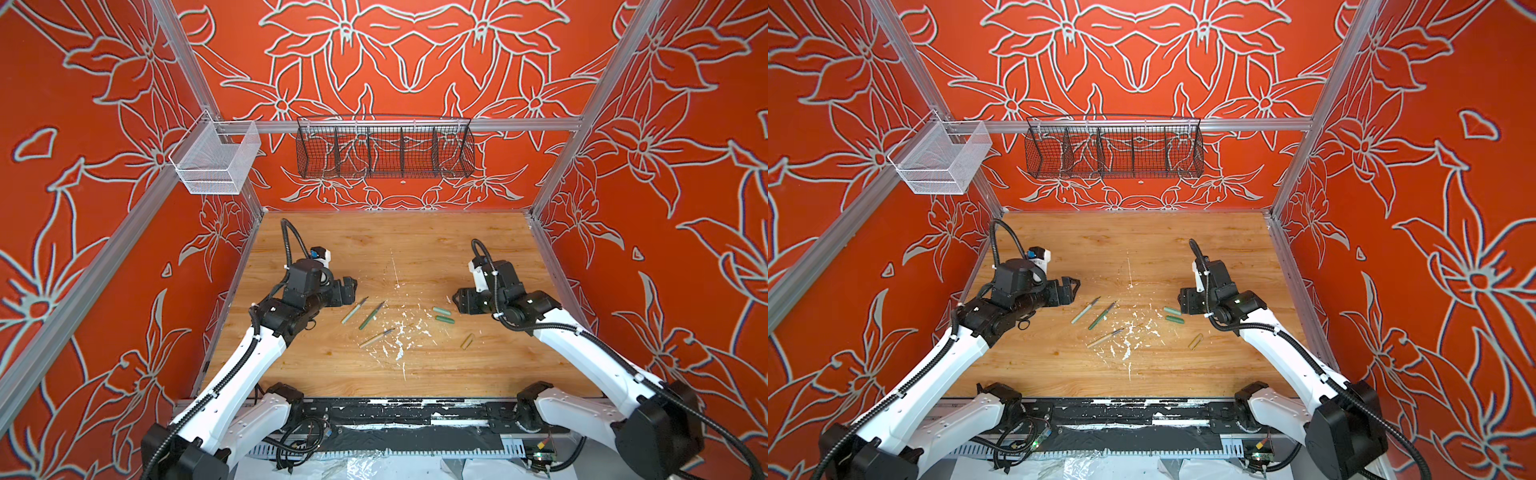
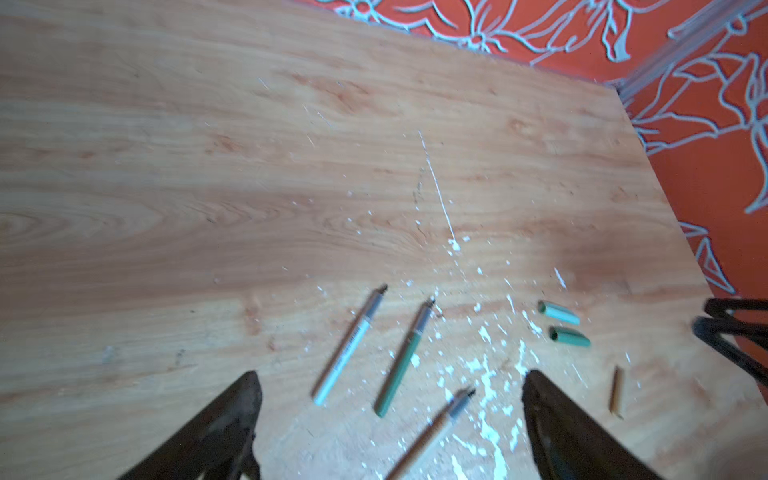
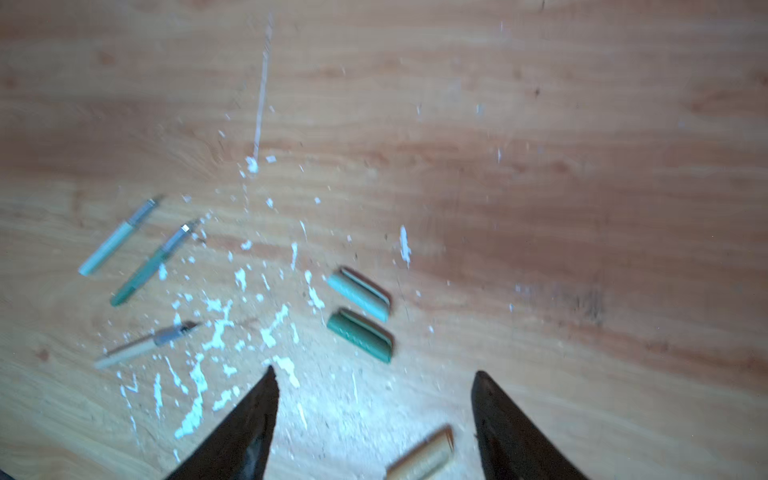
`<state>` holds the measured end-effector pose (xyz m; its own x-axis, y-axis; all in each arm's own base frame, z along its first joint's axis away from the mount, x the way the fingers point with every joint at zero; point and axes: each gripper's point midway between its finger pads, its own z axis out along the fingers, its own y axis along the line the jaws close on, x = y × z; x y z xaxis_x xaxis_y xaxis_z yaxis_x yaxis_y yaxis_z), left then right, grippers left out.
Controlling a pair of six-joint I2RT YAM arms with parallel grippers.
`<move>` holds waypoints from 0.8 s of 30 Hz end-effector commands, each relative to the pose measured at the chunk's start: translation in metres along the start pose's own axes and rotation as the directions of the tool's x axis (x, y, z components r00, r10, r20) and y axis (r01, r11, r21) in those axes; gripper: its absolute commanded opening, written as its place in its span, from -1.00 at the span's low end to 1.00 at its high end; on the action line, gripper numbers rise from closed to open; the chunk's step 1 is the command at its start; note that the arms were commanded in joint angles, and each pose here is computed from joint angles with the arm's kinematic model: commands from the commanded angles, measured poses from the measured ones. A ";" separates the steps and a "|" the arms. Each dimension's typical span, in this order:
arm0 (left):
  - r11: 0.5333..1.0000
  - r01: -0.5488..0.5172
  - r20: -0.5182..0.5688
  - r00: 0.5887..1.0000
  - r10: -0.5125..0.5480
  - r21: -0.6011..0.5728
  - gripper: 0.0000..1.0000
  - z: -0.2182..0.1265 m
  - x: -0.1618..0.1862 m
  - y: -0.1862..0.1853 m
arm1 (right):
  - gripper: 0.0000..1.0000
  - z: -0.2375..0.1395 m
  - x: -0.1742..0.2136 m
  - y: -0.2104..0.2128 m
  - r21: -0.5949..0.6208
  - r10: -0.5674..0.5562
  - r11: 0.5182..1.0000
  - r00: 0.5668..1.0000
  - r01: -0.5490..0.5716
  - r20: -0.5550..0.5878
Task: Insert the pens into the pen caps
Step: 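Move both grippers forward over the pens and caps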
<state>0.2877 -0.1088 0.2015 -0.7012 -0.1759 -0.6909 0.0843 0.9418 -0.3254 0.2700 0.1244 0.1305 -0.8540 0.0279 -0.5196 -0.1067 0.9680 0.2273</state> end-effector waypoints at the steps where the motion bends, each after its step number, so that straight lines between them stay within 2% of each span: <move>1: 0.999 0.011 -0.135 0.991 -0.017 -0.042 0.93 0.002 0.037 0.000 | 0.34 -0.004 0.045 -0.023 0.133 0.120 0.986 0.978 -0.098 -0.171; 6: 0.994 -0.111 -0.170 0.979 0.113 0.025 0.93 0.010 0.073 -0.027 | 0.24 0.001 0.064 -0.031 0.147 0.227 0.968 0.963 -0.205 -0.147; 9: 0.989 -0.141 -0.155 0.977 0.145 0.036 0.93 0.009 0.082 -0.037 | 0.09 0.004 0.073 -0.032 0.149 0.260 0.960 0.951 -0.236 -0.168; 13: 0.991 -0.119 -0.128 0.984 0.127 0.066 0.94 0.006 0.087 -0.042 | 0.03 0.009 0.090 -0.036 0.183 0.280 0.953 0.933 -0.241 -0.225; 17: 0.991 -0.099 -0.110 0.988 0.109 0.094 0.93 0.004 0.090 -0.044 | -0.03 0.016 0.095 -0.037 0.189 0.294 0.948 0.929 -0.254 -0.225; 24: 0.992 -0.112 -0.130 0.984 0.119 0.062 0.94 0.007 0.093 -0.038 | -0.08 0.029 0.103 -0.035 0.197 0.290 0.950 0.919 -0.242 -0.267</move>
<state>0.2226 -0.1642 0.1464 -0.7731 -0.0099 -0.6342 0.2264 0.9297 -0.2905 0.2046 0.0974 0.0520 -0.9511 0.2231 -0.2134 0.1874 0.9665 0.1753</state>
